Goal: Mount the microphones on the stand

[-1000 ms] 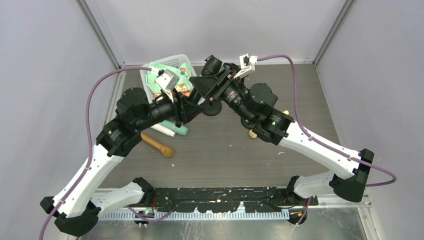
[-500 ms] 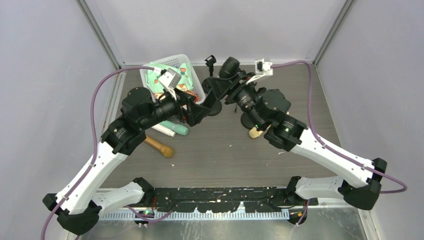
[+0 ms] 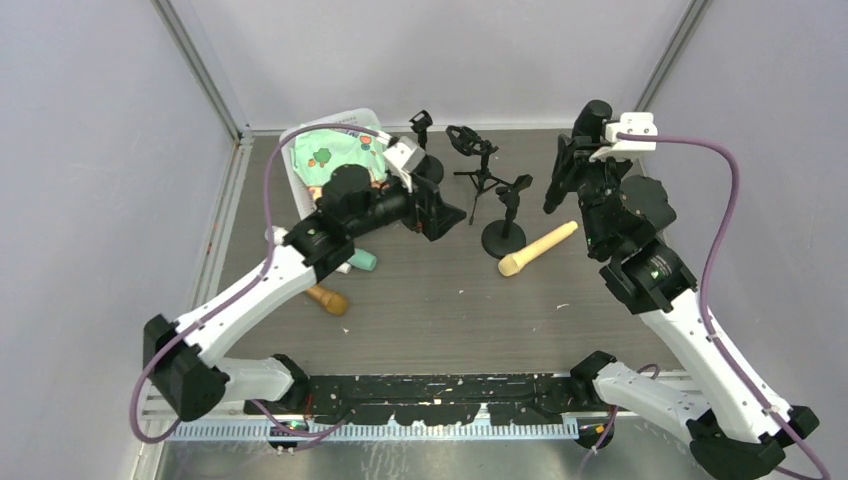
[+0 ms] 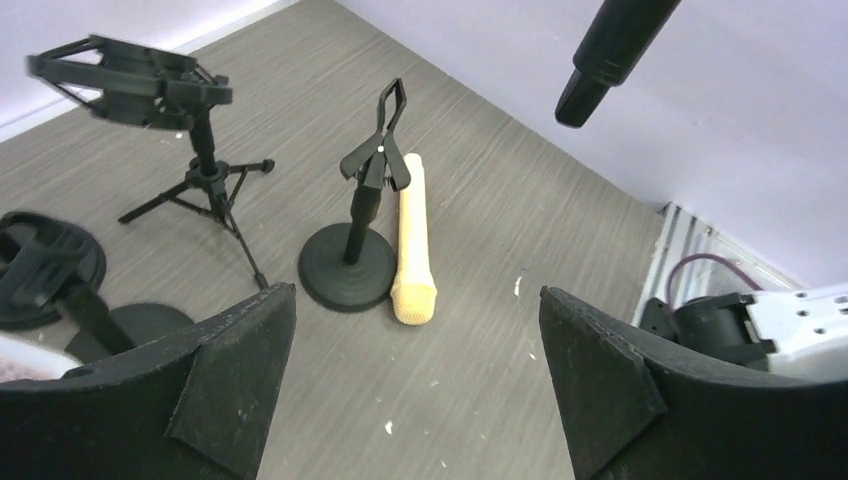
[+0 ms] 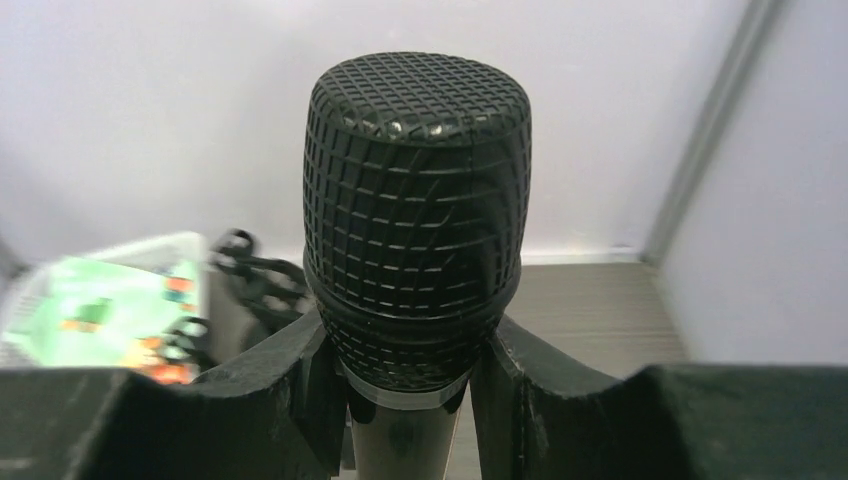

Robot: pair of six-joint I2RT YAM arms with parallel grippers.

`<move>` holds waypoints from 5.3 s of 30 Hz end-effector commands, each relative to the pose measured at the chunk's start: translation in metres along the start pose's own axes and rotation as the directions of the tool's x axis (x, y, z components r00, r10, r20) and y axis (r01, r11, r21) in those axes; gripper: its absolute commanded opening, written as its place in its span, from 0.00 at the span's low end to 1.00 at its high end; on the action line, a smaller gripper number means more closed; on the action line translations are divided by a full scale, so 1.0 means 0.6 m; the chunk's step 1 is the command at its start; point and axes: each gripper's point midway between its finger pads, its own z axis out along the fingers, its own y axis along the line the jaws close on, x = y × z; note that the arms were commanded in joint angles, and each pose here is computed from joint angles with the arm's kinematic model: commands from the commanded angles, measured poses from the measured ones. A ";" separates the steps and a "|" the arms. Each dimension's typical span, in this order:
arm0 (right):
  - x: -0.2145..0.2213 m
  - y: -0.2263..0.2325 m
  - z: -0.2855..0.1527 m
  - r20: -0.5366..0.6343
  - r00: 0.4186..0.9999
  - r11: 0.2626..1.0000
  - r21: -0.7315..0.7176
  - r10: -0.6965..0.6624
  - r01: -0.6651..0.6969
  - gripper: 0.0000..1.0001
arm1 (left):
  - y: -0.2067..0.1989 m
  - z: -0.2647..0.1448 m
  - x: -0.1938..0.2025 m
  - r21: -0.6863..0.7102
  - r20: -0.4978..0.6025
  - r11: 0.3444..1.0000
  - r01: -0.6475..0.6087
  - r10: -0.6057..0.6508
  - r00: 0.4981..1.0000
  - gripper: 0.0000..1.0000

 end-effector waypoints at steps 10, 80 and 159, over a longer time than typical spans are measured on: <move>0.065 -0.063 0.088 -0.051 0.950 0.952 0.004 -0.307 0.307 0.01 | 0.020 0.166 -0.008 -0.031 0.252 0.955 -0.296 0.294 0.922 0.94; 0.233 0.021 0.123 0.177 0.858 0.736 -0.449 -0.483 0.506 0.01 | 0.053 0.354 0.120 0.005 0.280 0.956 -0.292 0.279 0.919 0.00; 0.388 0.028 0.051 -0.080 0.826 0.638 -0.678 -0.558 0.365 0.01 | 0.056 0.352 0.133 0.040 0.250 0.963 -0.265 0.247 0.936 0.30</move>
